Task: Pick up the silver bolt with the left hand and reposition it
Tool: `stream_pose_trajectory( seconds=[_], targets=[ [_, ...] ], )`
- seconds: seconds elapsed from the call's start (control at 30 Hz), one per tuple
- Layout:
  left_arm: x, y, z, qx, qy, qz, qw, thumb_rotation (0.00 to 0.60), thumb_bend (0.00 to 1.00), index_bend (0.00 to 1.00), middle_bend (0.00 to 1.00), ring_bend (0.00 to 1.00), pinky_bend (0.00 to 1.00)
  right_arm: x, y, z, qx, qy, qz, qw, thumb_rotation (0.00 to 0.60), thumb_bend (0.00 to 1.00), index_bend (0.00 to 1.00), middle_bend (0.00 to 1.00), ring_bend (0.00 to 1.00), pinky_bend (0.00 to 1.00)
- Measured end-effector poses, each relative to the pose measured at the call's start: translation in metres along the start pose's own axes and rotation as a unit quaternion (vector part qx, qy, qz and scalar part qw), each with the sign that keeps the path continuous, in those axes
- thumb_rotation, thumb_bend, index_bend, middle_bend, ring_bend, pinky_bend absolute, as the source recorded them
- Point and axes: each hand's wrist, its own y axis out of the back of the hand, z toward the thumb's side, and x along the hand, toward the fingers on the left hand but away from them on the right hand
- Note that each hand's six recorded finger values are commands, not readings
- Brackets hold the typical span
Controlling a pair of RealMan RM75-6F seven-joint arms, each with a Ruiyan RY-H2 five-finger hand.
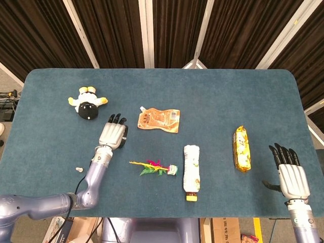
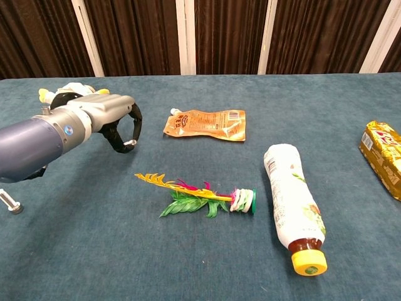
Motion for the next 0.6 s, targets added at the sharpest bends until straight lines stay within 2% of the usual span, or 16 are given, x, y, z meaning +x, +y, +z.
stream_pose_trajectory(
  seconds=[0.2, 0.4, 0.6],
  targets=[
    [-0.0033, 0.0086, -0.0026, -0.068, -0.015, -0.006, 0.9976, 0.600, 0.53, 0.56, 0.16, 0.00, 0.00, 0.0002, -0.0008, 0.0004, 0.000, 0.000, 0.002, 1.0000, 0.600, 0.11, 0.08, 0.07, 0.06, 0.00],
    [-0.0045, 0.0113, -0.0037, -0.115, -0.024, -0.010, 0.9930, 0.600, 0.54, 0.56, 0.16, 0.00, 0.00, -0.0004, -0.0018, 0.0001, 0.000, -0.002, 0.004, 1.0000, 0.600, 0.11, 0.08, 0.07, 0.06, 0.00],
    [-0.0061, 0.0079, -0.0031, -0.195, -0.029, -0.027, 0.9800, 0.600, 0.54, 0.56, 0.16, 0.00, 0.00, -0.0004, -0.0015, -0.0003, -0.001, -0.003, 0.003, 1.0000, 0.600, 0.11, 0.08, 0.07, 0.06, 0.00]
  ],
)
